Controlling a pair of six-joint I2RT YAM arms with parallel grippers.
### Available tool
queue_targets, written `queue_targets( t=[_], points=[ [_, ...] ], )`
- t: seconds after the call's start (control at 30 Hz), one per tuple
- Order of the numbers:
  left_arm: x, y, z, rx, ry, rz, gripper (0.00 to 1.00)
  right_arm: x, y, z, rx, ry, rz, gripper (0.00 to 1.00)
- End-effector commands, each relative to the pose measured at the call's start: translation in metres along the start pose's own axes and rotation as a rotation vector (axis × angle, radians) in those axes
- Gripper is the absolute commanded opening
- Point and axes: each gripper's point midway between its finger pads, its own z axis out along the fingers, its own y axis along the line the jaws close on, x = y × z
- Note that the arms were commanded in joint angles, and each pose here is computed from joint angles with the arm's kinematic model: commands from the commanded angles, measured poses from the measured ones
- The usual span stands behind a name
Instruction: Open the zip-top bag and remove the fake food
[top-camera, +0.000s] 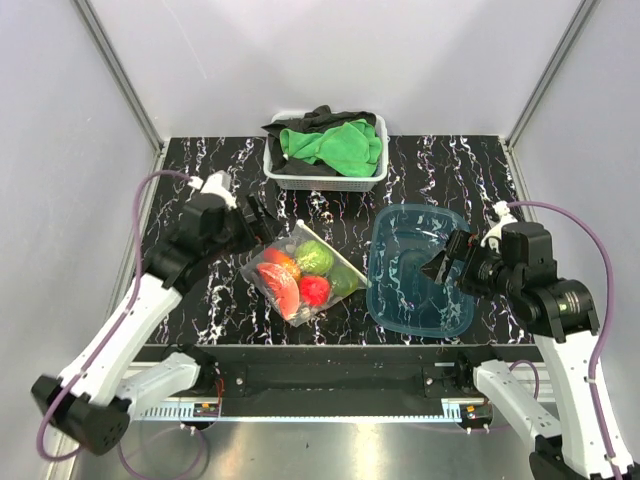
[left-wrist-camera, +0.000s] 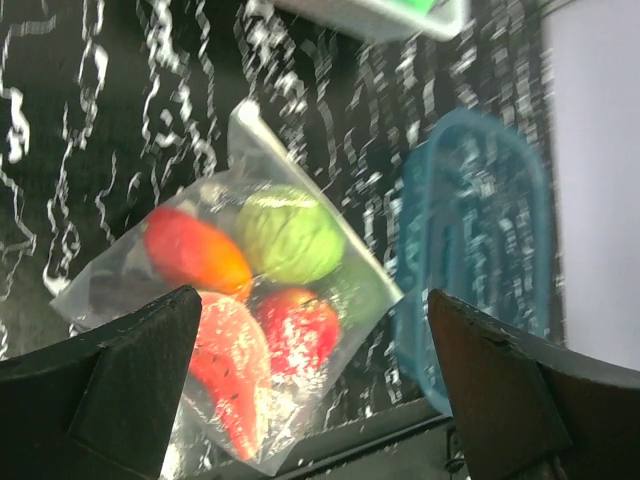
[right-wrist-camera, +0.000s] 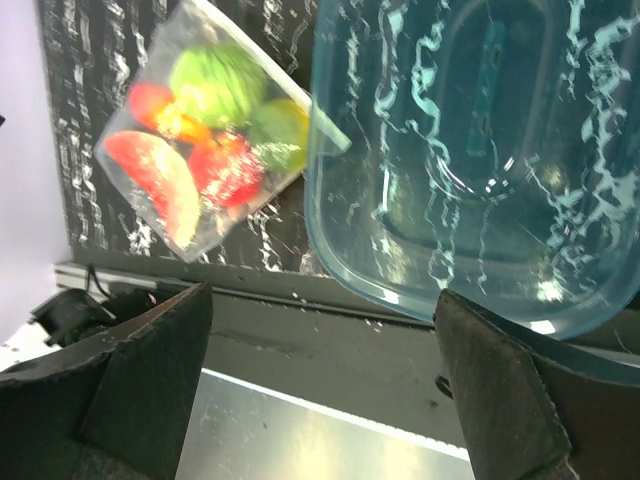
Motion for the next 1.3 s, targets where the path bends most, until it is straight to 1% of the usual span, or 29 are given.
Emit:
queue_targets(
  t=[0.0, 0.07, 0.1, 0.13, 0.17, 0.2, 0.37, 0.4, 0.47, 0.5, 0.53, 0.57, 0.6, 0.63, 0.67, 0.7, 0.77, 0.93, 0.97, 1.0, 1.03, 1.07, 1.1, 1.13, 1.2, 1.23, 1.27],
  points=[
    [0.008, 0.002, 0.019, -0.017, 0.116, -0.023, 0.99, -0.001, -0.006, -0.003, 0.041, 0.022, -0.039, 1.00],
    [0.013, 0.000, 0.030, 0.003, 0.179, -0.016, 0.99, -0.002, -0.008, -0.003, 0.053, 0.024, -0.052, 1.00],
    [0.017, 0.011, 0.046, -0.029, 0.228, -0.025, 0.99, -0.002, -0.009, -0.002, 0.059, 0.027, -0.055, 1.00],
    [0.019, 0.010, 0.051, 0.000, 0.273, -0.007, 0.99, -0.001, -0.010, -0.001, 0.061, 0.032, -0.059, 1.00],
    [0.015, 0.009, 0.057, 0.010, 0.291, -0.002, 0.99, -0.001, -0.011, 0.001, 0.066, 0.039, -0.059, 1.00],
    [0.017, 0.017, 0.070, 0.000, 0.336, -0.019, 0.99, -0.002, -0.011, 0.003, 0.068, 0.043, -0.060, 1.00],
    [-0.003, 0.037, 0.112, -0.007, 0.380, 0.045, 0.99, -0.001, -0.004, 0.015, 0.040, 0.118, -0.065, 1.00],
    [-0.013, 0.037, 0.121, 0.027, 0.376, 0.065, 0.99, -0.001, -0.002, 0.017, 0.031, 0.126, -0.072, 1.00],
    [-0.004, 0.045, 0.148, 0.062, 0.458, 0.044, 0.99, -0.002, 0.002, 0.023, 0.005, 0.152, -0.084, 1.00],
    [-0.013, 0.034, 0.154, 0.145, 0.472, 0.047, 0.99, -0.005, 0.006, 0.023, -0.008, 0.154, -0.090, 1.00],
    [0.001, 0.044, 0.172, 0.151, 0.534, 0.017, 0.98, -0.005, 0.008, 0.027, -0.018, 0.170, -0.092, 1.00],
    [0.003, 0.043, 0.178, 0.180, 0.557, 0.005, 0.97, -0.008, 0.009, 0.029, -0.024, 0.169, -0.102, 1.00],
    [-0.002, 0.030, 0.181, 0.255, 0.572, 0.006, 0.96, -0.010, 0.012, 0.029, -0.033, 0.166, -0.108, 1.00],
    [0.002, 0.031, 0.188, 0.275, 0.595, -0.005, 0.95, -0.012, 0.013, 0.033, -0.037, 0.176, -0.117, 1.00],
    [0.012, 0.037, 0.199, 0.280, 0.632, -0.030, 0.91, -0.014, 0.014, 0.034, -0.039, 0.176, -0.122, 1.00],
    [0.015, 0.033, 0.201, 0.319, 0.656, -0.051, 0.88, -0.017, 0.015, 0.038, -0.037, 0.181, -0.120, 1.00],
    [0.019, 0.035, 0.207, 0.330, 0.676, -0.062, 0.84, -0.020, 0.016, 0.040, -0.040, 0.185, -0.134, 1.00],
    [0.037, 0.042, 0.206, 0.346, 0.724, -0.090, 0.80, -0.022, 0.017, 0.050, -0.052, 0.205, -0.130, 1.00],
    [0.041, 0.044, 0.207, 0.346, 0.735, -0.093, 0.78, -0.020, 0.016, 0.052, -0.054, 0.215, -0.127, 1.00],
    [0.044, 0.046, 0.207, 0.342, 0.742, -0.098, 0.68, -0.019, 0.016, 0.054, -0.057, 0.220, -0.122, 1.00],
    [0.048, 0.048, 0.207, 0.343, 0.751, -0.104, 0.63, -0.019, 0.017, 0.055, -0.062, 0.221, -0.121, 1.00],
    [0.050, 0.047, 0.207, 0.355, 0.757, -0.111, 0.56, -0.018, 0.016, 0.057, -0.061, 0.227, -0.118, 1.00],
    [0.050, 0.047, 0.206, 0.359, 0.756, -0.112, 0.45, -0.017, 0.017, 0.058, -0.067, 0.233, -0.117, 1.00],
    [0.049, 0.046, 0.206, 0.362, 0.750, -0.109, 0.40, -0.018, 0.018, 0.059, -0.071, 0.234, -0.117, 1.00],
    [0.048, 0.044, 0.202, 0.365, 0.744, -0.105, 0.33, -0.018, 0.020, 0.060, -0.085, 0.235, -0.120, 1.00],
    [0.048, 0.043, 0.201, 0.371, 0.742, -0.105, 0.25, -0.019, 0.021, 0.061, -0.091, 0.231, -0.125, 1.00],
    [0.047, 0.040, 0.199, 0.383, 0.743, -0.109, 0.22, -0.020, 0.022, 0.062, -0.097, 0.229, -0.126, 1.00]
  ],
)
